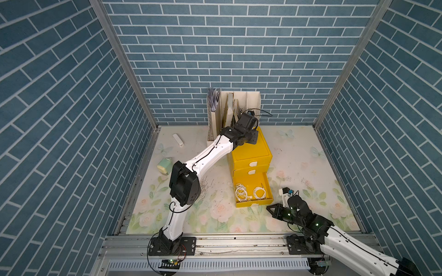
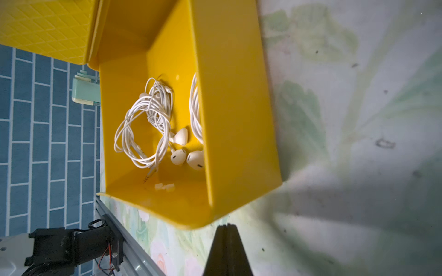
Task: Place the wired earphones into the drawer by color
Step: Close the drawer in the storage box.
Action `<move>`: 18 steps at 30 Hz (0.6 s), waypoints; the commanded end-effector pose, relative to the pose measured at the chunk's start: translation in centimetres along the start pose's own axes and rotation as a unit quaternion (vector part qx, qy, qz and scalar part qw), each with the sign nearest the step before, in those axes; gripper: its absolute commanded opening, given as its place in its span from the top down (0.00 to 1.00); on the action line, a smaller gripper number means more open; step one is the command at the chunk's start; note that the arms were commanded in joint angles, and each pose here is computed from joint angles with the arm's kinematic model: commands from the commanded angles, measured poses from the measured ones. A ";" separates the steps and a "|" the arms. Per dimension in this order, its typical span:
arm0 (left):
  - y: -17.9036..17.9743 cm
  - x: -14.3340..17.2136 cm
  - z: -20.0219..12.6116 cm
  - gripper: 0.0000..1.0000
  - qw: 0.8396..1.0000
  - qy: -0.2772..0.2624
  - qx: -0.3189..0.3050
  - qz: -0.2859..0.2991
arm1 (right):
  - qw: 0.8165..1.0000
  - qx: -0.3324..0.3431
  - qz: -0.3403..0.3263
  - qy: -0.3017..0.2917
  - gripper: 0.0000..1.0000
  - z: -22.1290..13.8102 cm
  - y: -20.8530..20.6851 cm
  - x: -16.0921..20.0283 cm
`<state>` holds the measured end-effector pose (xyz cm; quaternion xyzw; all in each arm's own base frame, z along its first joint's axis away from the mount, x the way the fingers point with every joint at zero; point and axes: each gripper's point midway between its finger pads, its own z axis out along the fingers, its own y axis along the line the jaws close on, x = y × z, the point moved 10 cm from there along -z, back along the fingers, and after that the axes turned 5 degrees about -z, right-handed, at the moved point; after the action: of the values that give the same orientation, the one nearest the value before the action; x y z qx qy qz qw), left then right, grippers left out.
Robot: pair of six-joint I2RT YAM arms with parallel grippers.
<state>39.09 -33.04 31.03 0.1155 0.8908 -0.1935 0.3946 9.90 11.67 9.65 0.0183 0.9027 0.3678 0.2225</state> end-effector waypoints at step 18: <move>1.9 5.7 1.8 0.79 0.996 0.082 0.014 0.016 | 0.992 -0.016 -0.027 -0.124 1.00 4.7 3.4 -5.0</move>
<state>37.95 -32.30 30.04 0.1317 0.8762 -0.2229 0.4065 14.33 14.87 8.83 0.0461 0.8928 0.3425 0.2890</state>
